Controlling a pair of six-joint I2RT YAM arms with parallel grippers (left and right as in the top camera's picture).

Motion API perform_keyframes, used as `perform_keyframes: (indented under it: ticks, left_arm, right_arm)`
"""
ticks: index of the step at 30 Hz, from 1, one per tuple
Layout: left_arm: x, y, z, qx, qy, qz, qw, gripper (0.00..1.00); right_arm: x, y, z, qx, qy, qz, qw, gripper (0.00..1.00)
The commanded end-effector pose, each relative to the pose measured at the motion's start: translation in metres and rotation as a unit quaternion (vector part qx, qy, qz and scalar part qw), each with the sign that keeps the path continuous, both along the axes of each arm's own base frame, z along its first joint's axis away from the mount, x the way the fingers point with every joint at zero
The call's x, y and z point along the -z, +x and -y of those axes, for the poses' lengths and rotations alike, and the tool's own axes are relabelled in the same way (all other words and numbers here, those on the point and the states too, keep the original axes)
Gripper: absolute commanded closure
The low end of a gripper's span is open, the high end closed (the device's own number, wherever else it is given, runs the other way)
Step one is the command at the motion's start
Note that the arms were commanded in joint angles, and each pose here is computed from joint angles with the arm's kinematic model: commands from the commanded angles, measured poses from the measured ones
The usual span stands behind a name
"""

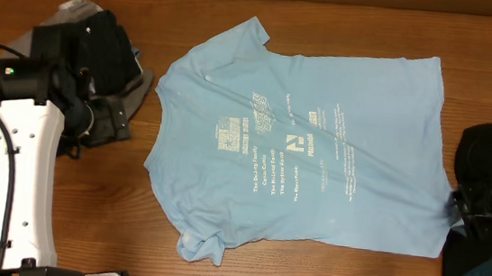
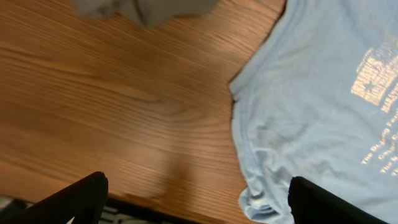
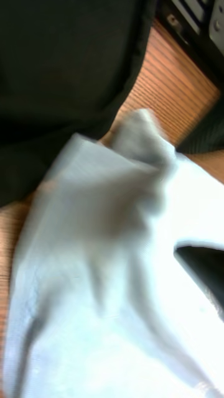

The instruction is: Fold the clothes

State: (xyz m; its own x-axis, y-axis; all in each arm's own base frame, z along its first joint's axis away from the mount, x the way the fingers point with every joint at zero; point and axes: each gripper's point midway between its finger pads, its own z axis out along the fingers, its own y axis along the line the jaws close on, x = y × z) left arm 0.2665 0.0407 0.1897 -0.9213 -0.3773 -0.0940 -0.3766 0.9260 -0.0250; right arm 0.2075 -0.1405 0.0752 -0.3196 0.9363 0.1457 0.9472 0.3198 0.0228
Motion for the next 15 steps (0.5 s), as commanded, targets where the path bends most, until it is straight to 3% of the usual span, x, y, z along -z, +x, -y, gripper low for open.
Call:
perform_keyframes:
  ticks: [1, 7, 15]
  left_arm:
    - [0.028, -0.011, 0.023, -0.001, -0.068, -0.031, 0.997, 0.08]
    - [0.078, -0.035, 0.081, 0.095, -0.196, -0.06, 0.974, 0.22]
    - [0.132, -0.086, 0.13, 0.16, -0.202, -0.134, 0.957, 0.26]
  right_arm:
    - [-0.007, 0.007, -0.002, -0.021, 0.004, 0.024, 0.999, 0.34]
    - [-0.008, 0.016, -0.008, -0.031, 0.023, 0.05, 0.998, 0.3]
    - [-0.008, 0.017, -0.007, -0.031, 0.021, 0.051, 0.998, 0.28]
